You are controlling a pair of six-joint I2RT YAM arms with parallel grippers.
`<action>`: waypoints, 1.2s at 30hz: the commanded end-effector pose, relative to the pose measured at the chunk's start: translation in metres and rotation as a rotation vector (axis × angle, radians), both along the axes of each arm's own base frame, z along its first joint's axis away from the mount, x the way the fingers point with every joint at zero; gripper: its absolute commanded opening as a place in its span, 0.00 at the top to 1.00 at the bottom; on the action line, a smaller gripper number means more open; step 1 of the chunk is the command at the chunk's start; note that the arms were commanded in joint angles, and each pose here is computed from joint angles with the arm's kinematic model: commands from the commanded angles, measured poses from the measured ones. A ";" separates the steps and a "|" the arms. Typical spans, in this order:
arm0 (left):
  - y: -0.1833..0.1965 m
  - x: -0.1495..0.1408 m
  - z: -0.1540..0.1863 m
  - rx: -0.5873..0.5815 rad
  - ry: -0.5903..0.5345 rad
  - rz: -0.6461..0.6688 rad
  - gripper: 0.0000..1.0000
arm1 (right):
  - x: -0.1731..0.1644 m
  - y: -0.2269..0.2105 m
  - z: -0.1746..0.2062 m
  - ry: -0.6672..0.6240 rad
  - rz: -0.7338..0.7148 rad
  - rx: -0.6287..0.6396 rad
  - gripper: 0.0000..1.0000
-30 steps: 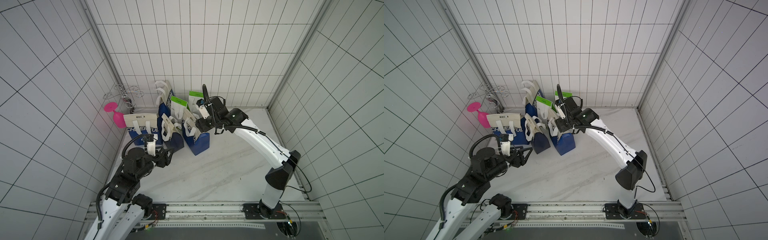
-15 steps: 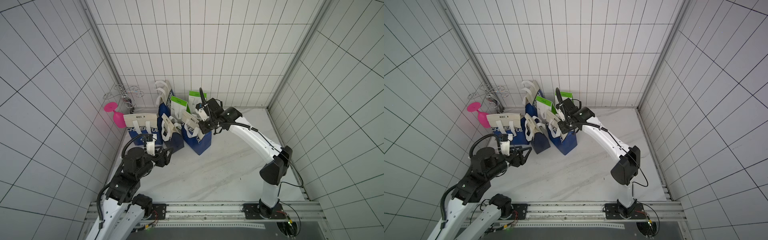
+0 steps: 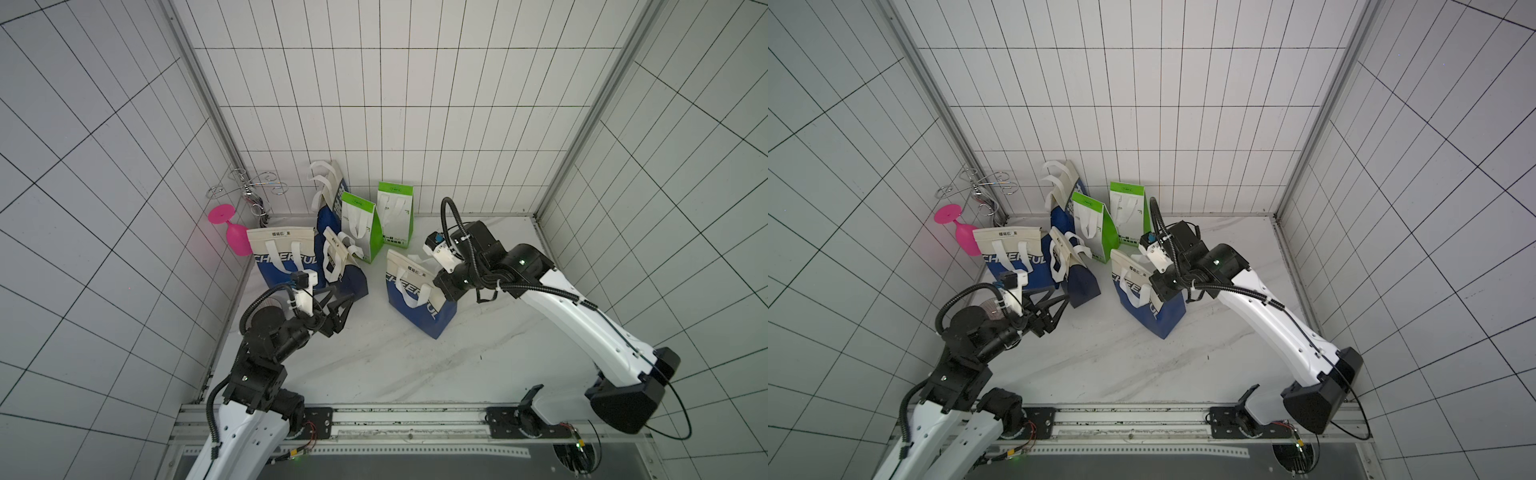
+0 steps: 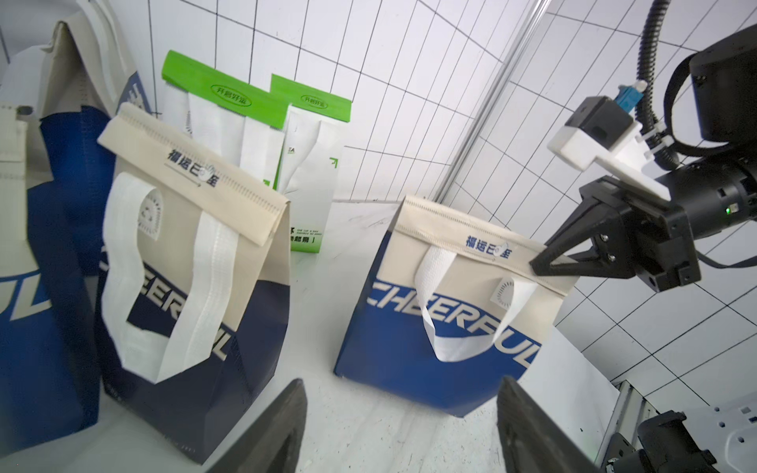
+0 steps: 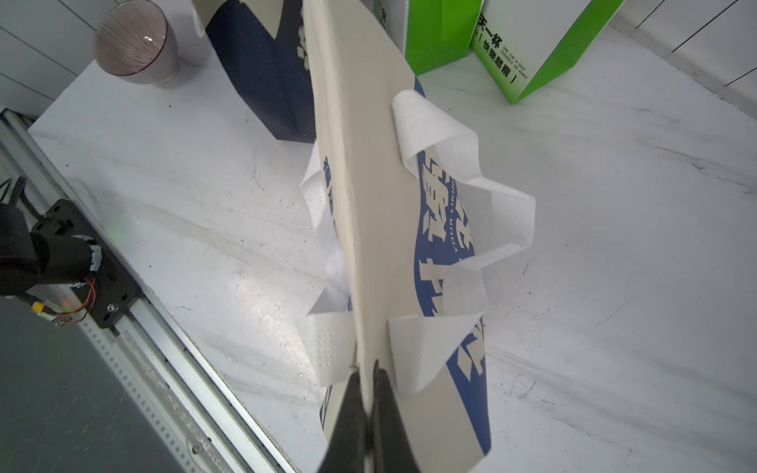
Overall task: Open the takeout bag
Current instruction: Move the takeout bag to the center of the board.
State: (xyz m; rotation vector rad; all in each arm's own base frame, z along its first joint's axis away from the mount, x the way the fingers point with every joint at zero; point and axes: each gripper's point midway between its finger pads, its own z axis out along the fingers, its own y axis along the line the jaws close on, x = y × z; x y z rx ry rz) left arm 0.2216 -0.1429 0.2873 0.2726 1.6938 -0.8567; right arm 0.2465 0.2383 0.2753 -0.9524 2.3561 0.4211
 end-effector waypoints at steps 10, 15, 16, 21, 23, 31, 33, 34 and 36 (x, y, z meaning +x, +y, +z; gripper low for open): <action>-0.062 -0.006 -0.025 -0.027 -0.254 -0.210 0.16 | -0.086 0.005 -0.006 0.018 0.413 0.183 1.00; -0.066 -0.009 -0.047 0.008 -0.191 -0.243 0.16 | -0.090 0.000 -0.020 0.005 0.451 0.150 1.00; -0.067 -0.010 -0.051 0.006 -0.182 -0.249 0.17 | -0.088 0.000 -0.023 0.007 0.446 0.141 1.00; -0.069 -0.023 -0.074 -0.011 -0.141 -0.296 0.21 | -0.078 -0.002 -0.033 -0.019 0.425 0.096 1.00; -0.070 -0.030 -0.081 -0.021 -0.142 -0.314 0.24 | -0.074 -0.004 -0.033 -0.039 0.416 0.083 1.00; -0.082 -0.041 -0.090 -0.011 -0.148 -0.375 0.31 | -0.065 0.005 -0.031 -0.078 0.486 0.059 1.00; -0.085 -0.039 -0.092 -0.005 -0.138 -0.382 0.33 | -0.064 0.009 -0.033 -0.073 0.525 0.049 1.00; -0.086 -0.037 -0.093 0.001 -0.136 -0.382 0.34 | -0.064 0.010 -0.034 -0.076 0.545 0.043 1.00; -0.087 -0.035 -0.096 0.008 -0.135 -0.385 0.36 | -0.061 0.012 -0.037 -0.080 0.568 0.025 1.00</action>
